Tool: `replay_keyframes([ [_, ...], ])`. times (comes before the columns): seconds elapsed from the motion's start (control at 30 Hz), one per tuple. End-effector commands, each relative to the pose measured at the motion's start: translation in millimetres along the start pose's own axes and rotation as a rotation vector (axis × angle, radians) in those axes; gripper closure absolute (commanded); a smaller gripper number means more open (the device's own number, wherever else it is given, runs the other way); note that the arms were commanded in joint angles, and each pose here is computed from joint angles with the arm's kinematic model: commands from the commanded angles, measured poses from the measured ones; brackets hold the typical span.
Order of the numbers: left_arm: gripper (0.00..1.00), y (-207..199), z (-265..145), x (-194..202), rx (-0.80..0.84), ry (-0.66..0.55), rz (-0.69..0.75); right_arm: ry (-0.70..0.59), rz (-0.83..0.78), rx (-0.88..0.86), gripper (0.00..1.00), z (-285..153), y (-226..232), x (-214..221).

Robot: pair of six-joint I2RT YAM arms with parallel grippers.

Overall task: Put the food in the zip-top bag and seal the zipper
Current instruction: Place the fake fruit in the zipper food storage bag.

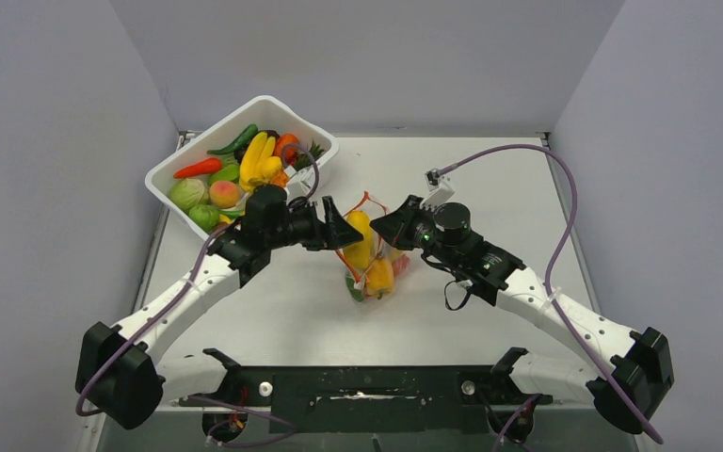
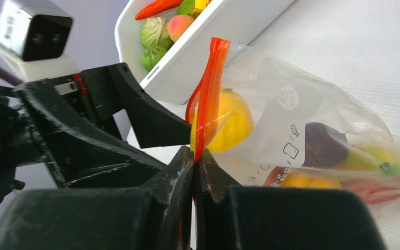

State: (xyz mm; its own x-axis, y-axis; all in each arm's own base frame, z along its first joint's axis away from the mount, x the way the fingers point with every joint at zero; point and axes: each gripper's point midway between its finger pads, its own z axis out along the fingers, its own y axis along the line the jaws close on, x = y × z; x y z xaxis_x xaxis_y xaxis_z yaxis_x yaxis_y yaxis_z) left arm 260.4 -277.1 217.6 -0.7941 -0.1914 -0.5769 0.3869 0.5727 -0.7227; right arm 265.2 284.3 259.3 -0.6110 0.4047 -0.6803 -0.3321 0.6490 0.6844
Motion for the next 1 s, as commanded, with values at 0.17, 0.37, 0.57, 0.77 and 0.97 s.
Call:
replay_keyframes([
  [0.17,0.29,-29.8,-24.1,-40.2,-0.004,-0.127,0.097,-0.081,-0.009,-0.075,1.0,-4.8,20.6,-20.2],
  [0.37,0.34,-14.5,-31.9,-38.5,-0.093,-0.122,0.159,-0.081,-0.009,-0.077,1.0,-5.4,23.0,-22.5],
  [0.57,0.34,12.8,-21.3,-21.0,-0.148,-0.085,0.151,-0.086,-0.01,-0.08,1.0,-5.4,23.5,-23.5],
  [0.77,0.42,21.8,-6.1,-18.3,-0.14,-0.074,0.158,-0.087,-0.016,-0.077,1.0,-7.5,22.4,-23.6],
  [0.97,0.85,17.6,-4.0,-30.6,-0.129,-0.121,0.184,-0.097,-0.01,-0.087,1.0,-9.8,23.1,-24.2],
])
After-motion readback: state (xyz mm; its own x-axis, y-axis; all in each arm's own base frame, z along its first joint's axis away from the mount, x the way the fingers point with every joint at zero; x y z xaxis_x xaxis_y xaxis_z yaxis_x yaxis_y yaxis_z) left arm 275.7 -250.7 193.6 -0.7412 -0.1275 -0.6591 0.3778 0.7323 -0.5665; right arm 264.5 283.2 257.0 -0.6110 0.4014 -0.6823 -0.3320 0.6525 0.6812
